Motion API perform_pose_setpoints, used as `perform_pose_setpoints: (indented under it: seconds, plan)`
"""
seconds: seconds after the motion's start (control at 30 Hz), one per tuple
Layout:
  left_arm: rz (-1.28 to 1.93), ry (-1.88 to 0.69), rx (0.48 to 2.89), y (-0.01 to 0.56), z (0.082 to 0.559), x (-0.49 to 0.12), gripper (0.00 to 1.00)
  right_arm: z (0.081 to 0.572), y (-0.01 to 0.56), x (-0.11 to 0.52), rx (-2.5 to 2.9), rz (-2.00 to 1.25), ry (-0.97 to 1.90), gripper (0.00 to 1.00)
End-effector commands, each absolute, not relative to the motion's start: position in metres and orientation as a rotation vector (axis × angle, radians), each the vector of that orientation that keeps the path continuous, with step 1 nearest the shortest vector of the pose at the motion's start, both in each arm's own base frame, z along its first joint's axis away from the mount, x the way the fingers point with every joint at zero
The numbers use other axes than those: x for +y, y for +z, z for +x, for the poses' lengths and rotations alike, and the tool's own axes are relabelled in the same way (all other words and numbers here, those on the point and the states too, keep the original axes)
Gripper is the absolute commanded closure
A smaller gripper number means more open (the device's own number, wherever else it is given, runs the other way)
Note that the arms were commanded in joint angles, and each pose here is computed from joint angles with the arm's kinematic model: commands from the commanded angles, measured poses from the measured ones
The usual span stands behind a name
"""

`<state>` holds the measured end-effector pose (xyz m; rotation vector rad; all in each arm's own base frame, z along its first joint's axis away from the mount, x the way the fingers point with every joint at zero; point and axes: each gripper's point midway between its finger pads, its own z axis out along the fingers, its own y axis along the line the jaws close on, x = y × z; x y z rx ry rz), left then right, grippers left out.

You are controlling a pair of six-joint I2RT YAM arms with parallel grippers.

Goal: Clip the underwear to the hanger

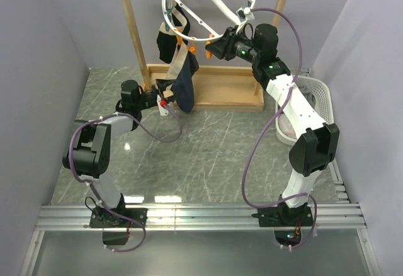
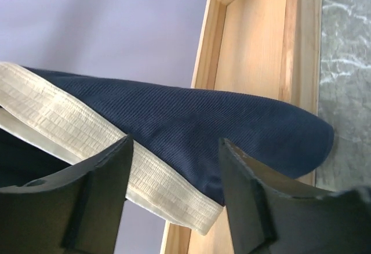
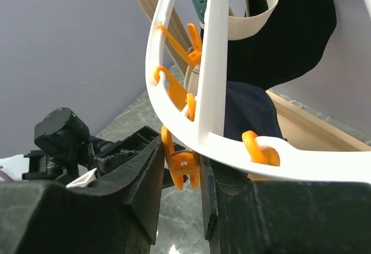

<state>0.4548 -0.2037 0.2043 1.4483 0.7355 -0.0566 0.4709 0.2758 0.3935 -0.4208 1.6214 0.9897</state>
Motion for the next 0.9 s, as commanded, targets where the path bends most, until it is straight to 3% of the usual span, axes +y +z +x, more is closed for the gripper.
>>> perform_pose_setpoints:
  seconds: [0.0,0.2,0.67,0.87]
  plan:
    - [1.439,0.033,0.626,0.23,0.459,-0.198,0.33,0.472,0.425,0.275,1.517,-0.448,0.98,1.0]
    - [1.469,0.139,0.618,0.23,0.467,-0.166,0.21,0.472,0.425,0.278,1.515,-0.458,0.999,1.0]
    - [1.422,0.343,0.733,0.204,0.524,-0.117,0.18,0.472,0.427,0.279,1.509,-0.461,1.004,1.0]
    - [1.304,0.438,0.712,0.221,0.554,-0.11,0.14,0.472,0.425,0.28,1.513,-0.459,1.014,1.0]
